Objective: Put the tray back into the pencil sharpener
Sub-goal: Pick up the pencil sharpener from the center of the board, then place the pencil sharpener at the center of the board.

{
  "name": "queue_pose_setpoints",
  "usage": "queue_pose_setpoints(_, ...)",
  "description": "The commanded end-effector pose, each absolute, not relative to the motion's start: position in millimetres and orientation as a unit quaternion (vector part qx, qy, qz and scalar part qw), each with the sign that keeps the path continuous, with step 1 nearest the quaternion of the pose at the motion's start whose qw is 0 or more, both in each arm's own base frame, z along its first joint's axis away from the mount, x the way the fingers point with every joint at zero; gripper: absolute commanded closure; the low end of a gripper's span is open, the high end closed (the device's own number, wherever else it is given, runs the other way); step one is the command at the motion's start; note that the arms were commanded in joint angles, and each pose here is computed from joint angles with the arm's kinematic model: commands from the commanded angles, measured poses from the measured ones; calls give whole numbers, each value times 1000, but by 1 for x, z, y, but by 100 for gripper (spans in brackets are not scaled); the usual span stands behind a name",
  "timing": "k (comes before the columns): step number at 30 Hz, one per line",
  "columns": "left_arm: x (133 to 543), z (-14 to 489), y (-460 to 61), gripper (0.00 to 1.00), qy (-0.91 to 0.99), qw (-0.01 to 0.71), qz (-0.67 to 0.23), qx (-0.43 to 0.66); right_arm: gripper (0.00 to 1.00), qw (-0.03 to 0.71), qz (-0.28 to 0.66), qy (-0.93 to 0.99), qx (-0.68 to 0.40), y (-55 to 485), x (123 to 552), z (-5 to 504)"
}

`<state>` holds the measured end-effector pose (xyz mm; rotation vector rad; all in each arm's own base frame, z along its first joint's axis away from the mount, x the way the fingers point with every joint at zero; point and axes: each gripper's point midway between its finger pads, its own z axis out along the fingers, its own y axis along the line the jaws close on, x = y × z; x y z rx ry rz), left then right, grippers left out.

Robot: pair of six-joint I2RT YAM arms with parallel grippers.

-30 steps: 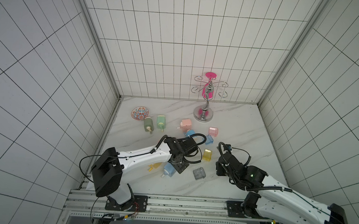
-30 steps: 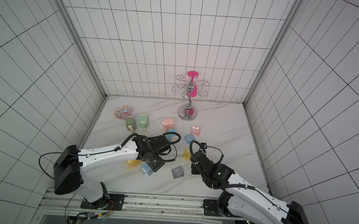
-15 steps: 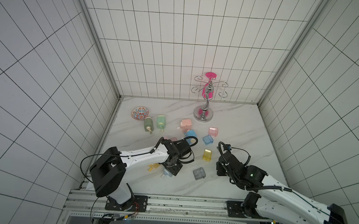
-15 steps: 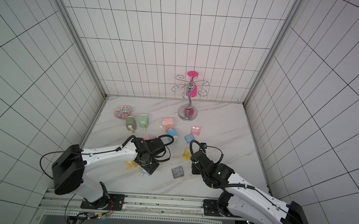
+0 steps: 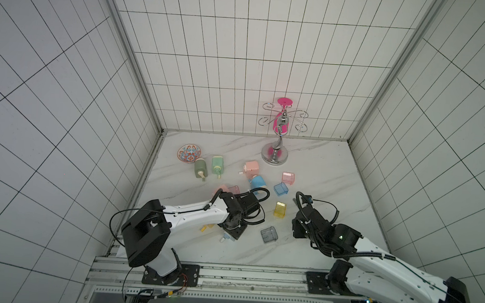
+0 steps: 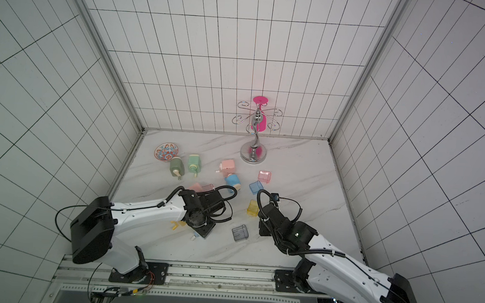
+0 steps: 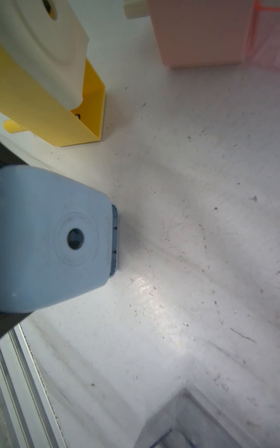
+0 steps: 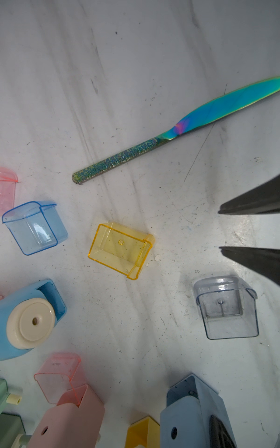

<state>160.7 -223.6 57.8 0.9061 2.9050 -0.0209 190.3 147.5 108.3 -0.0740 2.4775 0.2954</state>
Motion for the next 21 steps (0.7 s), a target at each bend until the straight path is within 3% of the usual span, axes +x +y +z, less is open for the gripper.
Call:
queue_pose_setpoints(1,162,80,-259,60,928,93,-49,357,74,312,104,944,-15,137,186,104)
queue_pose_setpoints(10,165,108,-292,65,838,149,-41,523,74,303,117,946,3,127,173,97)
queue_pose_setpoints(21,140,96,-297,66,760,136,-78,631,73,238,211,948,12,153,162,83)
